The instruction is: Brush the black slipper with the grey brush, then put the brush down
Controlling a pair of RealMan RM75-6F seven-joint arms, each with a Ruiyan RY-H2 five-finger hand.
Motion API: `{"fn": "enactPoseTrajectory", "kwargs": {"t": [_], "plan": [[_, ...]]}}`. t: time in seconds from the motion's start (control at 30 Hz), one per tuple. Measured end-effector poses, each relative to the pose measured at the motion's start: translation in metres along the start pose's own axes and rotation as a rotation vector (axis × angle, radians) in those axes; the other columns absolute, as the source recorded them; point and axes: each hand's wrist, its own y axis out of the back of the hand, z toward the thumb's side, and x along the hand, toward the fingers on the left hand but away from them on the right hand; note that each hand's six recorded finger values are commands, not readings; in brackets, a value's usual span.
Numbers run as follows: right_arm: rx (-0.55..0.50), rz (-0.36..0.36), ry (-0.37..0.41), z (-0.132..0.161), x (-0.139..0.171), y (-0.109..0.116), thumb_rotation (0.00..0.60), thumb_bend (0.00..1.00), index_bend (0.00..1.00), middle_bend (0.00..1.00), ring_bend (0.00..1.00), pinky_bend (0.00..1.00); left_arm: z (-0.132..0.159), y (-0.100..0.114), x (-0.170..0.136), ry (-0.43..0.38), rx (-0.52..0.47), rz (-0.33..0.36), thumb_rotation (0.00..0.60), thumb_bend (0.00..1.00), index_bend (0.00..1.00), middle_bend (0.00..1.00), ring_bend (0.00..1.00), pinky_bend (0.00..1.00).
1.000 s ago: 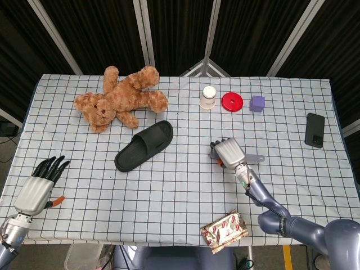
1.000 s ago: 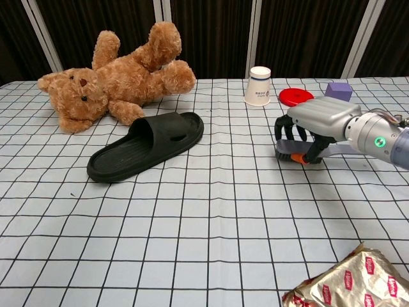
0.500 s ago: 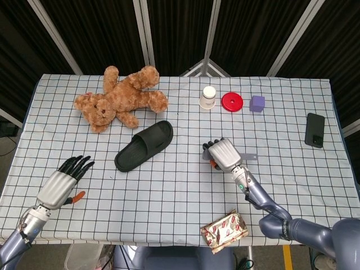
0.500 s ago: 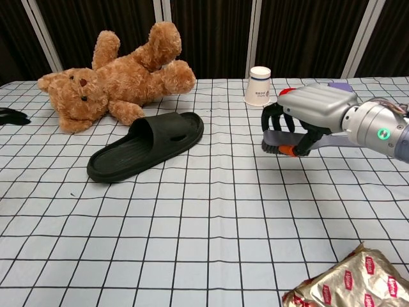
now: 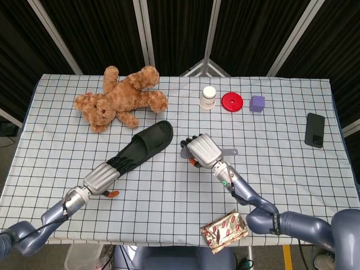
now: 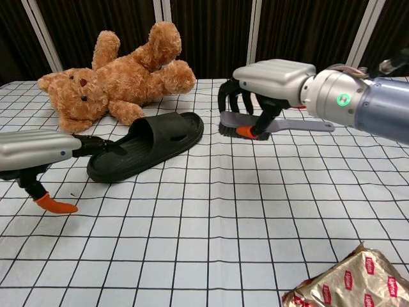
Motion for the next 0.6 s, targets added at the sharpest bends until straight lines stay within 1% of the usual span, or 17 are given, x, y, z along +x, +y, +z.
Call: {"fn": "enactPoseTrajectory", "kwargs": {"t": [0.13,0.3,0.5,0.6], "plan": [[-0.051,-0.014,0.031,0.020,-0.014,0.009,0.600,0.46,0.79,0.67,0.56,0.54,-0.008,-0.006,0.007,0.024,-0.037,-0.033,0.580,0.32,0.05,0.05,0.06,0.06],[-0.075,-0.010,0.060,0.042,-0.028,0.009,0.600,0.46,0.79,0.67,0.57,0.54,-0.022,-0.012,0.015,0.052,-0.066,-0.057,0.583,0.31,0.05,0.05,0.06,0.06],[-0.119,-0.003,0.083,0.062,-0.043,0.012,0.600,0.46,0.79,0.67,0.57,0.54,-0.024,-0.016,0.016,0.040,-0.046,-0.069,0.583,0.30,0.05,0.05,0.06,0.07],[-0.133,-0.003,0.094,0.071,-0.051,0.014,0.600,0.46,0.79,0.67,0.57,0.54,-0.023,-0.018,0.015,0.037,-0.063,-0.081,0.584,0.30,0.05,0.05,0.06,0.07]]}}
